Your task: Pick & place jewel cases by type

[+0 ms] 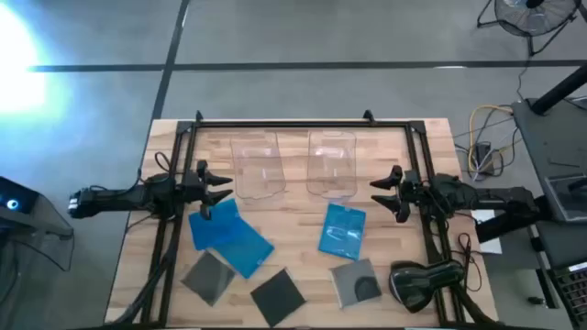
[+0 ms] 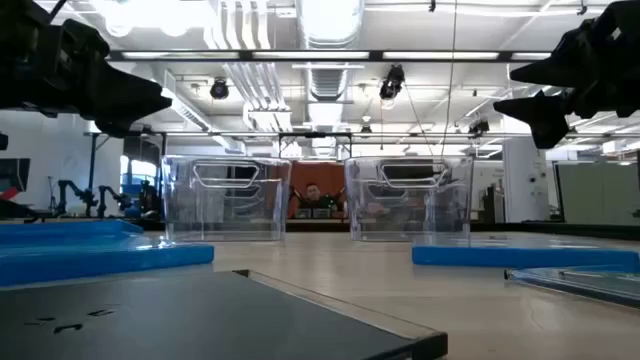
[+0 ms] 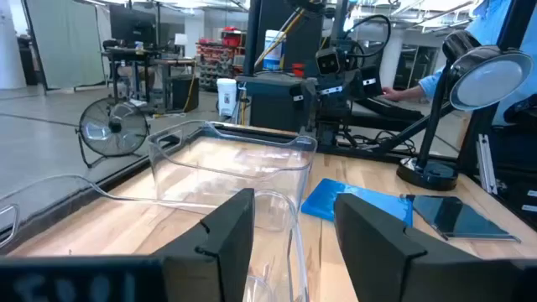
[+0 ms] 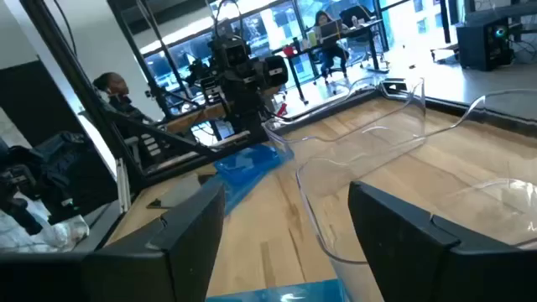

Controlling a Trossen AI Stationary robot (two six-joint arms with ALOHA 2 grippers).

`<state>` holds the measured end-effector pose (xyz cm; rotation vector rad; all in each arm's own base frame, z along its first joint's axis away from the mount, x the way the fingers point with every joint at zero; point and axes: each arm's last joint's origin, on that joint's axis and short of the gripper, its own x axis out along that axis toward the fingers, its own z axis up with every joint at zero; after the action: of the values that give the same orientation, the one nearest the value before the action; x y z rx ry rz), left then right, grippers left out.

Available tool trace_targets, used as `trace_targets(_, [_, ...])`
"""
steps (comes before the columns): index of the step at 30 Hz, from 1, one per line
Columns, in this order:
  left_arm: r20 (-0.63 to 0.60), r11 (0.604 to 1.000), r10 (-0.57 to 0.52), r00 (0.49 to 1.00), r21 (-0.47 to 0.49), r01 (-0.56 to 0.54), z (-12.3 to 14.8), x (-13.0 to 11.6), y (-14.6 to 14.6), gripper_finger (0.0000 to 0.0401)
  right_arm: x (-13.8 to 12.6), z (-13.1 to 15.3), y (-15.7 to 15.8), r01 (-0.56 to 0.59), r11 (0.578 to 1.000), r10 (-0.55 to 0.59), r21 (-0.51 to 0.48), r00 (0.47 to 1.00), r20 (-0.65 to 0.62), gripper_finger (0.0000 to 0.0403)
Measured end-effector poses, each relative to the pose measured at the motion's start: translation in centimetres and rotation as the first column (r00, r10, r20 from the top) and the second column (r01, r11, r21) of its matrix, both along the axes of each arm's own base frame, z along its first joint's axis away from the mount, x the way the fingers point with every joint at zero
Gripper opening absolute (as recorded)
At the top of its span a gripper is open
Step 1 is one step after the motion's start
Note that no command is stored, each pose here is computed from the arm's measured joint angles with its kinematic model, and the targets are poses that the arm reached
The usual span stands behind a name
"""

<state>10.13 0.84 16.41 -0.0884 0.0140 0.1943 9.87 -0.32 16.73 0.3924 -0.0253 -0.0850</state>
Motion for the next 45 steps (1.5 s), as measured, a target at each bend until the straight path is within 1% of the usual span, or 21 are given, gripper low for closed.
trace_targets(9, [0.0, 1.0, 0.0, 1.0, 0.0, 0.0, 0.0, 0.0, 0.0, 0.0147, 0.0, 0.0, 0.0, 0.0, 1.0, 0.0, 0.0, 1.0, 0.0, 0.0254])
trace_targets(18, [0.0, 1.0, -0.001, 1.0, 0.0, 0.001, 0.0, 0.0, -0.01, 0.0147, 0.0, 0.0, 0.0, 0.0, 1.0, 0.0, 0.0, 1.0, 0.0, 0.0246])
trace_targets(28, [0.0, 1.0, -0.001, 1.0, 0.0, 0.001, 0.0, 0.0, -0.01, 0.0147, 0.0, 0.0, 0.0, 0.0, 1.0, 0.0, 0.0, 1.0, 0.0, 0.0254])
trace_targets(38, [0.0, 1.0, 0.0, 1.0, 0.0, 0.0, 0.0, 0.0, 0.0, 0.0147, 0.0, 0.0, 0.0, 0.0, 1.0, 0.0, 0.0, 1.0, 0.0, 0.0247])
trace_targets(45, [0.0, 1.0, 0.0, 1.0, 0.0, 0.0, 0.0, 0.0, 0.0, 0.0147, 0.0, 0.0, 0.0, 0.0, 1.0, 0.0, 0.0, 1.0, 0.0, 0.0253])
